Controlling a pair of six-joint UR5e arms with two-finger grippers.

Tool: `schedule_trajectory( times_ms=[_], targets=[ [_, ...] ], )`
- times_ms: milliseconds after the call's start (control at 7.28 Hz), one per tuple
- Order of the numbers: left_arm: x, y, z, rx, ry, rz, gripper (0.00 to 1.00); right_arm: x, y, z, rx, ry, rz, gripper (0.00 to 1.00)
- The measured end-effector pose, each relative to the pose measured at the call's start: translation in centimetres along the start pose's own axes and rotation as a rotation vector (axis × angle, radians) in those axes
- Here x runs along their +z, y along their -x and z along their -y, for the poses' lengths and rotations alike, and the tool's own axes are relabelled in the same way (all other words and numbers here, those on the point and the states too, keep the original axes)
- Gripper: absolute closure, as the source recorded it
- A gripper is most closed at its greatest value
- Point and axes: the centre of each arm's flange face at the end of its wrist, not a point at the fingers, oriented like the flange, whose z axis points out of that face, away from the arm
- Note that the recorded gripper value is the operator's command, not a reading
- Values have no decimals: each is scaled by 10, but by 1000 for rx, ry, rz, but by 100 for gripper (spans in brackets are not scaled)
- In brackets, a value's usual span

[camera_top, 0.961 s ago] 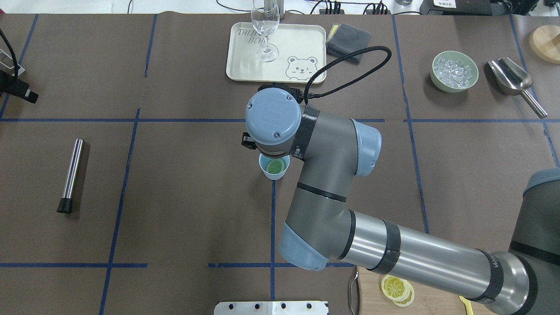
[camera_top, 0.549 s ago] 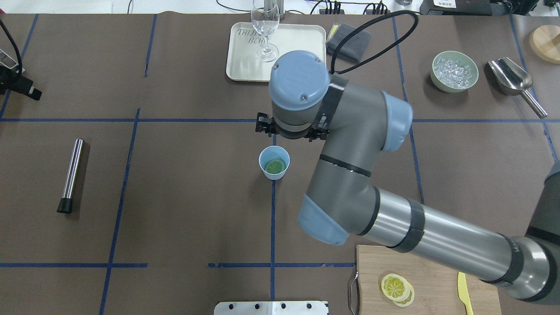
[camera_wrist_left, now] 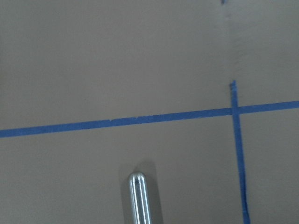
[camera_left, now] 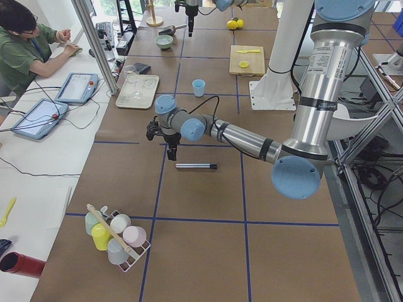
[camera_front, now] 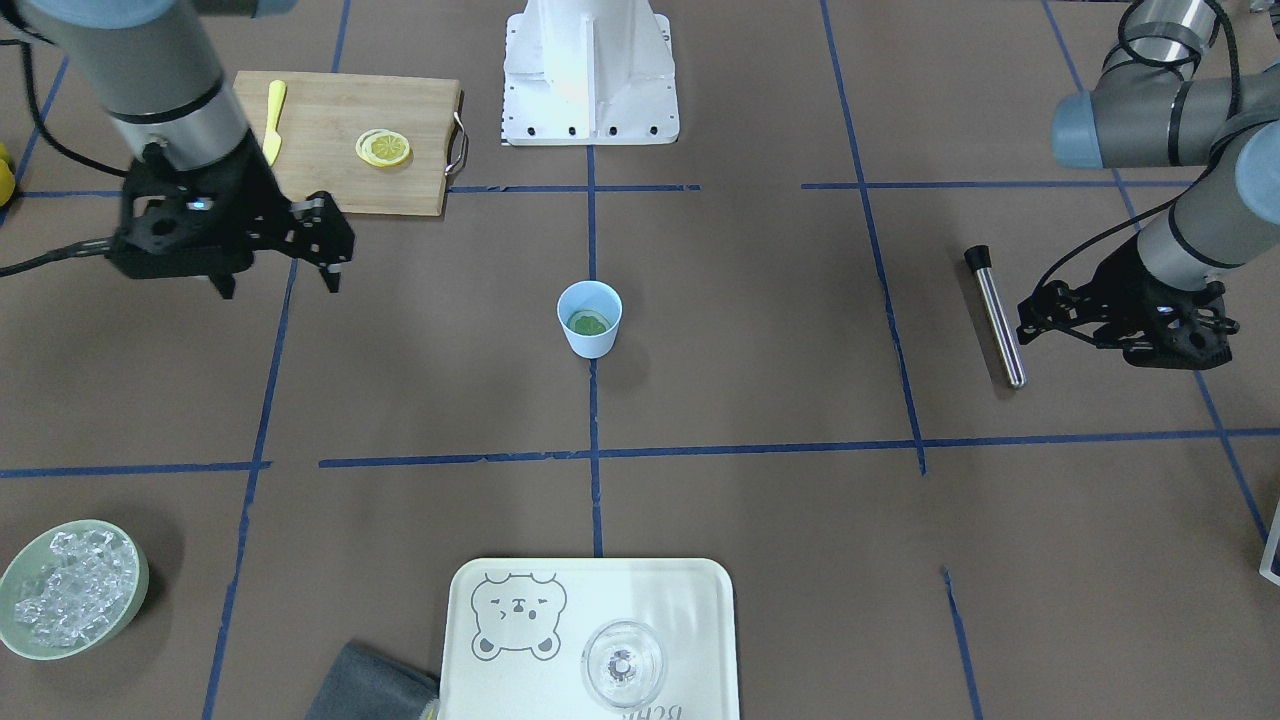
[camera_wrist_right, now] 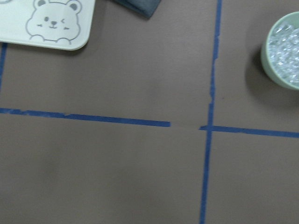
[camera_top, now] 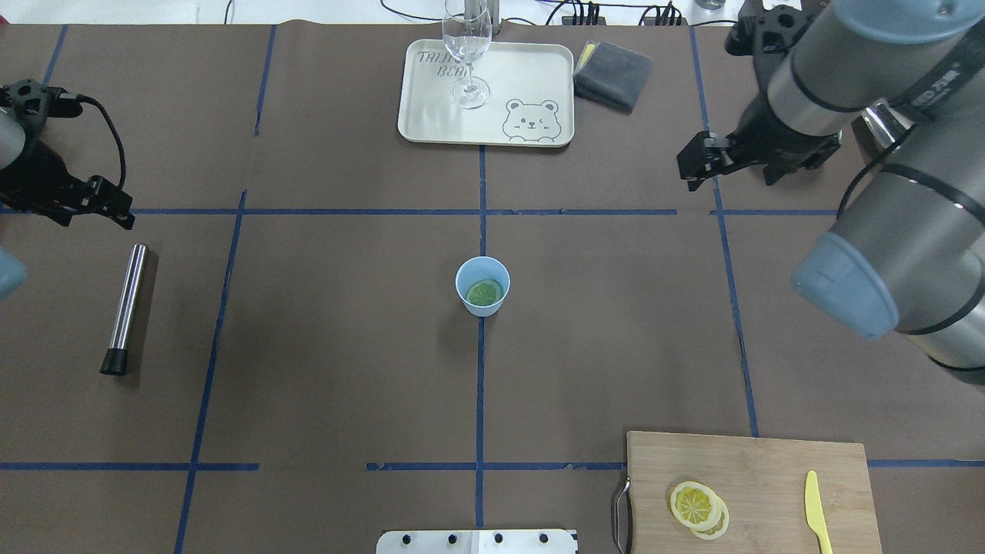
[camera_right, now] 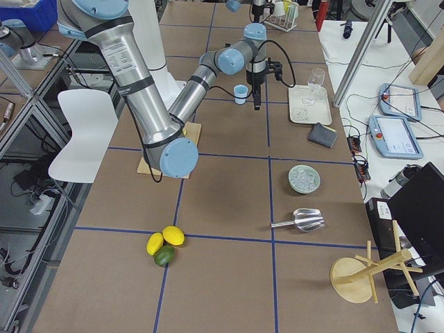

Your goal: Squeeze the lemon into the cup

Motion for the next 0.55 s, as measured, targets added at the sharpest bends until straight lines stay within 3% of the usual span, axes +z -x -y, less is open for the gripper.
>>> schedule_trajectory(
  times_ms=[275,549],
  targets=[
    [27,13,1,-19,27,23,0,-8,-84,6,-52,30,-5,0],
    [53,17,0,-12,48,28,0,-13,-126,6,-62,47,9,0]
  ],
)
